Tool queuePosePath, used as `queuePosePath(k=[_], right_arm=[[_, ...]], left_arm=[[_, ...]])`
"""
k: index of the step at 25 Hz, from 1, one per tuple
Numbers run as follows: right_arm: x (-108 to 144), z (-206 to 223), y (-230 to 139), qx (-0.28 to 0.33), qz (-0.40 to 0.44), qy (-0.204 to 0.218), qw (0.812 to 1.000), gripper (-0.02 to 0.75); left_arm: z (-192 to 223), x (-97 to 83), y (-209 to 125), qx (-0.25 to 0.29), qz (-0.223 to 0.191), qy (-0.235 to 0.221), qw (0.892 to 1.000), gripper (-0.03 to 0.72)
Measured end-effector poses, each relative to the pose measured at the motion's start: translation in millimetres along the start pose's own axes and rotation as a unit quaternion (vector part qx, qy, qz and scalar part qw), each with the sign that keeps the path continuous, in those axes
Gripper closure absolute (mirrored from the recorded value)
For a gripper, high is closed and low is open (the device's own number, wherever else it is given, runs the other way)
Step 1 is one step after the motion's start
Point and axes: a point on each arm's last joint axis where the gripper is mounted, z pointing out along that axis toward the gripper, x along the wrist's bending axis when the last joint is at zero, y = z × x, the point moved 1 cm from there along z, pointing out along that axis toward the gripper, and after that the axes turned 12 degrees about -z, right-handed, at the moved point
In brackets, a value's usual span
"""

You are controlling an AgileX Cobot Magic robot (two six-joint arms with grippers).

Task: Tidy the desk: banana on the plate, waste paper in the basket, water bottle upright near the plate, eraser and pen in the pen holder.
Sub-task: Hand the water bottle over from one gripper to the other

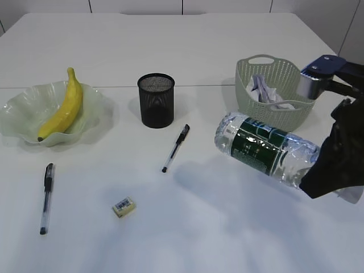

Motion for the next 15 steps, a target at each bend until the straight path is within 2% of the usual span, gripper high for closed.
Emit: queuePosePath(k=[3, 8, 12, 15], right_arm=[[11.9, -0.7, 3.0, 0.010, -0.007, 0.020, 1.000, 0.409], [25.6, -5.0, 8.7, 0.006, -0.027, 0.024, 0.999, 0.409], [37.0, -4.2, 14.9, 0.006, -0.050, 0.031, 0.998, 0.409], [49.9, -0.7, 20.4, 0.015, -0.072, 0.049, 0.996, 0.409]], left_arm=[[-0.2, -5.8, 4.4, -0.024, 0.056, -0.027, 0.998, 0.307], [1.1, -11.2, 13.1, -0.067, 0.149, -0.052, 0.985, 0.307], [10.8, -10.7, 21.3, -0.083, 0.190, -0.072, 0.976, 0.307], [22.7, -6.2, 24.7, -0.072, 0.213, -0.081, 0.971, 0.307]])
